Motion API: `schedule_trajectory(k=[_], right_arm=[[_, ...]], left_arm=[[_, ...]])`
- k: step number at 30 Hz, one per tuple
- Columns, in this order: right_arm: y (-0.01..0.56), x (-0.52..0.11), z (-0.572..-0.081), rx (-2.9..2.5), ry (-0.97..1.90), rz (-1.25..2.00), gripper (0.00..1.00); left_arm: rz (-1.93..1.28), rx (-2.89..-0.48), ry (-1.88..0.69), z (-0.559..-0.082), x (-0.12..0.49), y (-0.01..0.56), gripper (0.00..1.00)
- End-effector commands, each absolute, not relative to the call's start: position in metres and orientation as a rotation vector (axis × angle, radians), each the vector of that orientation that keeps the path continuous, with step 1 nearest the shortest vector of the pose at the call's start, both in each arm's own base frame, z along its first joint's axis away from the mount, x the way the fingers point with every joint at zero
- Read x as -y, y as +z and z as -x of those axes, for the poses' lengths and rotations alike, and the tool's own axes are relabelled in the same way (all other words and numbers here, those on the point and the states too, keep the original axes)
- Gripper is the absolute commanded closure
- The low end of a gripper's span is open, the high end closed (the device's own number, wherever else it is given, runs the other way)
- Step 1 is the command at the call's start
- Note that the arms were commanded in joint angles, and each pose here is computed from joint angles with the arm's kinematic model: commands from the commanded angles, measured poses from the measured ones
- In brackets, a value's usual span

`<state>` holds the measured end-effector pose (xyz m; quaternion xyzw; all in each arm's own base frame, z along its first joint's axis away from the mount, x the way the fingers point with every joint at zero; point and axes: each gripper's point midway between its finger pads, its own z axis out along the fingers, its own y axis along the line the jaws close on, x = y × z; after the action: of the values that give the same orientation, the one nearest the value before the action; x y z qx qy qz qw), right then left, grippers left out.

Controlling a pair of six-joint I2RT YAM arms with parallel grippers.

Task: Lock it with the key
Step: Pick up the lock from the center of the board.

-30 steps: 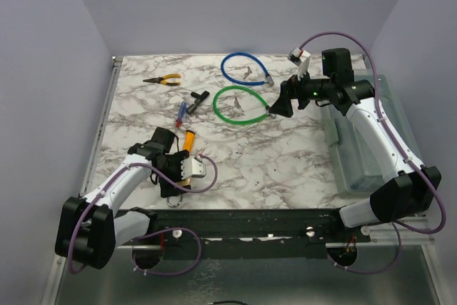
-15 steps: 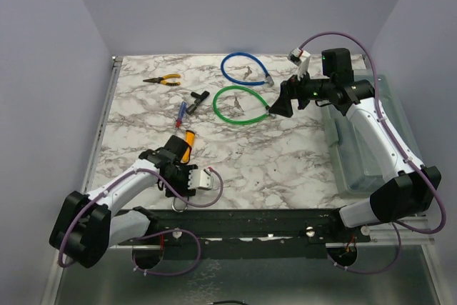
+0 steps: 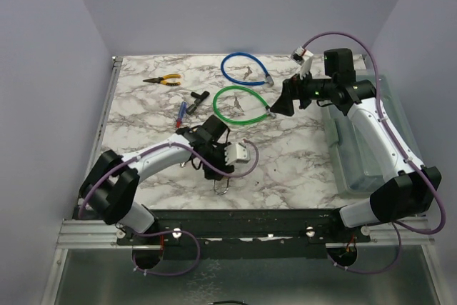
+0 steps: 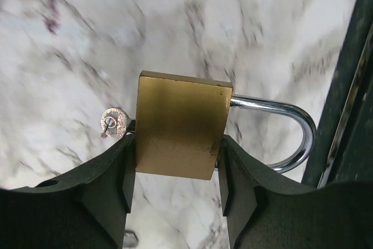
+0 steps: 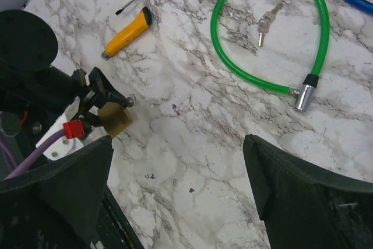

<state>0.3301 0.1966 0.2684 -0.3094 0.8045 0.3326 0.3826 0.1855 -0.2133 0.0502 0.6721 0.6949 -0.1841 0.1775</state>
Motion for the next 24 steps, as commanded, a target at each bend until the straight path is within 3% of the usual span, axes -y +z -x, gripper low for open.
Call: schedule_trajectory(k=[1,6,12,17,24], right_arm=[[0.262,-0.185,-0.330,-2.083,0.847,0.722,0.00],[0.259,-0.175,-0.319,-2.057,0.830,0.720,0.01],[0.287,-0.181,-0.282,-1.760,0.835,0.875,0.02],[0.288,-0.191,-0.229,-1.542,0.914,1.152,0.04],[0.267,-0.198,-0.194,-1.319,0.889,1.447,0.04]], left_arm=[[-1.609,-1.972,-0.759,-0.222,0.291,0.101,1.00],[-1.493,-1.984,-1.055,-0.211,0.326,0.137,1.00],[-1.475,-1.945,-1.228,-0.191,0.332,0.159,1.00],[-1.490,-1.874,-1.367,-0.172,0.333,0.179,1.00],[-1.505,-1.798,-1.513,-0.156,0.335,0.201,1.00]])
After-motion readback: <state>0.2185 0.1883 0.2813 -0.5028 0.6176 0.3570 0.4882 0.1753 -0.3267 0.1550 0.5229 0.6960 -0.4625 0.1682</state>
